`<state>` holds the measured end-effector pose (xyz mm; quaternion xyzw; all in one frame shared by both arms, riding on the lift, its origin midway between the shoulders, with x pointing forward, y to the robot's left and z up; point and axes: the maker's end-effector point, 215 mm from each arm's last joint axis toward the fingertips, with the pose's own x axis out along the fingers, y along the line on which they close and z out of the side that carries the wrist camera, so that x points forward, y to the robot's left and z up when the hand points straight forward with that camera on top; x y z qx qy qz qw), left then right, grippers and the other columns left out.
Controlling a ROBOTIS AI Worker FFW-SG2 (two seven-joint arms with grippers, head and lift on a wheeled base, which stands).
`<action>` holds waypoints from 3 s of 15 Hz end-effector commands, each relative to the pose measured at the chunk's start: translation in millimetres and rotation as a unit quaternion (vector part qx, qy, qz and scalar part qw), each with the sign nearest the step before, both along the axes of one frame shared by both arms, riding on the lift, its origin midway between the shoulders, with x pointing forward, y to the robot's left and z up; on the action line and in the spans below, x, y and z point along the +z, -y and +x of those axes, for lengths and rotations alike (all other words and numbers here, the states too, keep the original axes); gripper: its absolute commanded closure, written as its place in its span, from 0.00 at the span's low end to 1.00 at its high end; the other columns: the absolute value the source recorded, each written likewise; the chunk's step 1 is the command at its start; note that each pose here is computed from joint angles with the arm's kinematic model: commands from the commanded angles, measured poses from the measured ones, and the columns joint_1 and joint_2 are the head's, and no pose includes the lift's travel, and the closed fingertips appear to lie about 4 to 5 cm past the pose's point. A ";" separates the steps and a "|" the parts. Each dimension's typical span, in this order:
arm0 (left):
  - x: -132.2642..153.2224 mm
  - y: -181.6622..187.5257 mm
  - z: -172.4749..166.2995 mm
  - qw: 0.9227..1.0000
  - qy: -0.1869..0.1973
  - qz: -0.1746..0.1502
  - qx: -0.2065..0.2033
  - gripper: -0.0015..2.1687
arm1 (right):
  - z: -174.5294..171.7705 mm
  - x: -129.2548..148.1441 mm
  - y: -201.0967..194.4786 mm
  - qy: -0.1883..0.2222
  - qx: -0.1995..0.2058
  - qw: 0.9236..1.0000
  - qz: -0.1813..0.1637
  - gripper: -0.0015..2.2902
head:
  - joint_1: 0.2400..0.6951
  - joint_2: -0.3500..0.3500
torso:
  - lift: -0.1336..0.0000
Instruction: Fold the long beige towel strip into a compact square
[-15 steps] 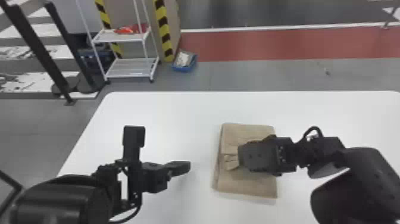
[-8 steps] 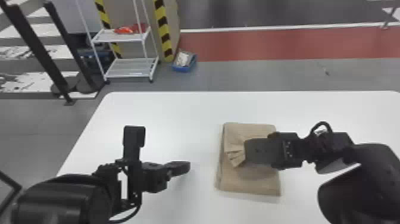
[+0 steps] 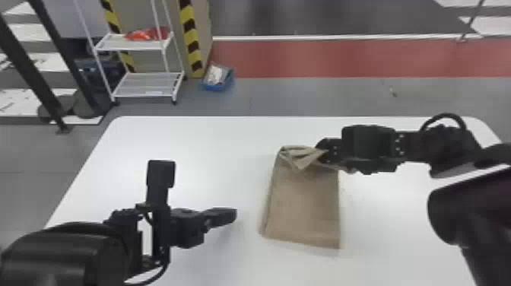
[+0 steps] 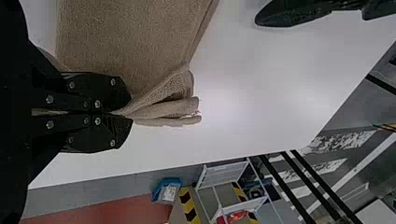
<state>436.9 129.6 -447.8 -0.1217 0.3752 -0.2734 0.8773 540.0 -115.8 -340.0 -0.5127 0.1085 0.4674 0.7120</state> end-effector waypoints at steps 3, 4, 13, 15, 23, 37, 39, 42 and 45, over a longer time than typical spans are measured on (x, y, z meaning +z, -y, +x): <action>5.2 29.2 -5.0 0.999 -0.002 -0.022 -0.026 0.89 | 22.0 12.6 -9.6 -0.006 0.006 0.999 0.031 0.88 | 1.00 0.49 | 0.07; 6.7 29.3 -4.4 0.999 -0.001 -0.027 -0.025 0.89 | 22.1 13.3 -15.2 -0.007 0.009 0.999 0.035 0.88 | 1.00 0.49 | 0.07; 24.4 58.7 15.0 0.995 0.023 -0.092 -0.039 0.89 | 37.1 36.1 -56.8 0.015 0.023 0.997 0.066 0.88 | 1.00 0.54 | 0.07; 22.6 65.1 15.7 0.994 0.025 -0.097 -0.041 0.89 | 36.9 29.6 -48.2 0.011 0.014 0.998 0.063 0.88 | 1.00 0.53 | 0.07; 12.5 106.2 22.5 0.992 0.025 -0.105 -0.062 0.89 | 33.5 20.0 -39.8 0.005 0.008 0.998 0.060 0.88 | 1.00 0.44 | 0.07; -8.3 113.5 56.0 0.995 0.046 -0.059 -0.064 0.89 | 43.3 43.1 -25.5 0.023 -0.002 0.998 0.061 0.88 | 1.00 0.40 | 0.07; -8.1 113.9 61.5 0.995 0.047 -0.057 -0.062 0.89 | 45.8 47.2 -22.3 0.027 -0.002 0.998 0.060 0.88 | 1.00 0.39 | 0.07; -9.0 114.9 71.7 0.995 0.054 -0.054 -0.058 0.89 | 46.3 51.2 -24.1 0.033 0.003 0.998 0.060 0.88 | 1.00 0.39 | 0.07; -12.1 112.4 80.9 0.996 0.059 -0.050 -0.053 0.89 | 45.4 51.8 -27.2 0.031 0.006 0.998 0.061 0.88 | 1.00 0.39 | 0.07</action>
